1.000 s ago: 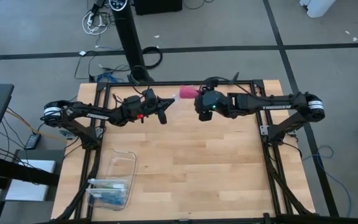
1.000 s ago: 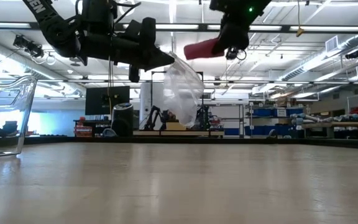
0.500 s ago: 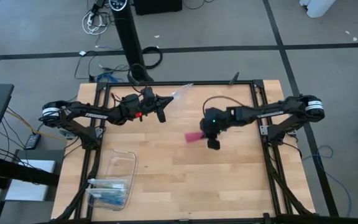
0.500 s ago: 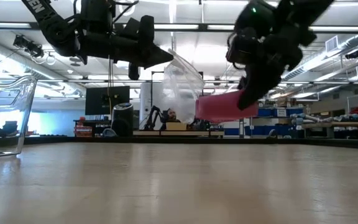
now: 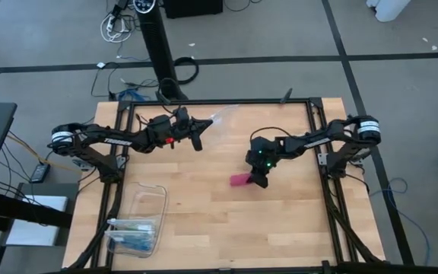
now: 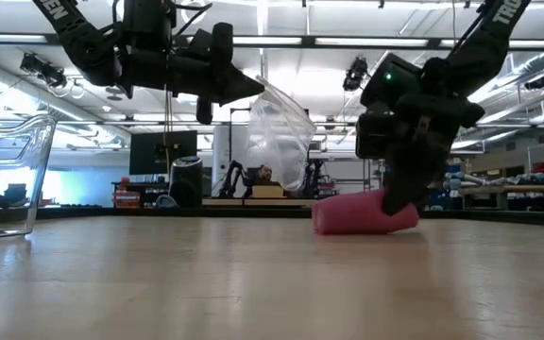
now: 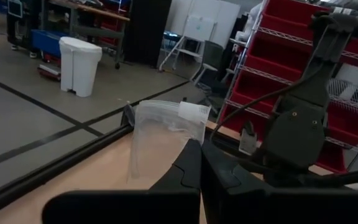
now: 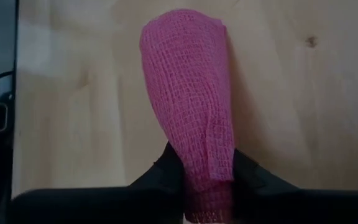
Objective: Roll bandage
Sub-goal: Put the rolled pink bandage into the transparent zip bag
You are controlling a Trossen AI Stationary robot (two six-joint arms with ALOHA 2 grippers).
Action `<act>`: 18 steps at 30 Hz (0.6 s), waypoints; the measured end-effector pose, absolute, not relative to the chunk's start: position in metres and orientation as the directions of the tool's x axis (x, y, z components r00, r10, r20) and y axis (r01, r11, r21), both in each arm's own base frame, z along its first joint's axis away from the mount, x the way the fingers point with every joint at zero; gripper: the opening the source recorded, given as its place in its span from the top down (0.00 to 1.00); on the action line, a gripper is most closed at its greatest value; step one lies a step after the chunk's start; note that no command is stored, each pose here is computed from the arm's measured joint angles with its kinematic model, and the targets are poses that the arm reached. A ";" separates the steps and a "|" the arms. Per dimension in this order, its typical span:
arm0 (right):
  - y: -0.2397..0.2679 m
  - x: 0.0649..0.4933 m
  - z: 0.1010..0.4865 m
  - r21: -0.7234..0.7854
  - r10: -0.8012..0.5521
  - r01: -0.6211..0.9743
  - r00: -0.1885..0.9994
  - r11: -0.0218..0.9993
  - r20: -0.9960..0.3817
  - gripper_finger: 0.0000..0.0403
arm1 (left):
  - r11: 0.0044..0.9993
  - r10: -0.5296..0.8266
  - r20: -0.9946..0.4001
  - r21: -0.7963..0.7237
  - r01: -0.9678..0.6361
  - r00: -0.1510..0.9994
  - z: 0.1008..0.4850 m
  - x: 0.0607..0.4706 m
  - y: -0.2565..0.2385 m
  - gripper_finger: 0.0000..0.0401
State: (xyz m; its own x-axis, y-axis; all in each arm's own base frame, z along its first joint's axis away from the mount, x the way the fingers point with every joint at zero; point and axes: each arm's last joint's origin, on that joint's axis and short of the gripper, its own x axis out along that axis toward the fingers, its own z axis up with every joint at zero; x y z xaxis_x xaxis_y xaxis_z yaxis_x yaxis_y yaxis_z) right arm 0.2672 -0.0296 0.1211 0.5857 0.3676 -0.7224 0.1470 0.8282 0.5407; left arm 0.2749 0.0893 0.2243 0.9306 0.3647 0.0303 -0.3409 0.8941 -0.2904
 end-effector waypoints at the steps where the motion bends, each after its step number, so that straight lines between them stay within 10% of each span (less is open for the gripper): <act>1: -0.031 0.268 0.120 0.532 0.353 0.158 0.589 0.832 -0.727 0.81 | 0.894 0.365 0.027 -0.290 -0.342 0.931 0.224 0.275 0.089 1.00; 18: -0.050 0.247 0.171 0.329 0.082 0.222 0.705 0.918 -0.704 0.43 | 0.894 0.368 -0.009 -0.273 -0.357 0.930 0.220 0.275 0.089 1.00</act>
State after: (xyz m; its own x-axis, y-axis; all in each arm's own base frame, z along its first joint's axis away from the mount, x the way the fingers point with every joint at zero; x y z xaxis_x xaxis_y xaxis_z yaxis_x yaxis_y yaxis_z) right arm 0.2473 -0.0496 0.1715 0.7051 0.0816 -0.7044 0.2221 0.9180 0.3287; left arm 0.2749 0.0895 0.2205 0.9296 0.3684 -0.0089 -0.3567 0.8936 -0.2726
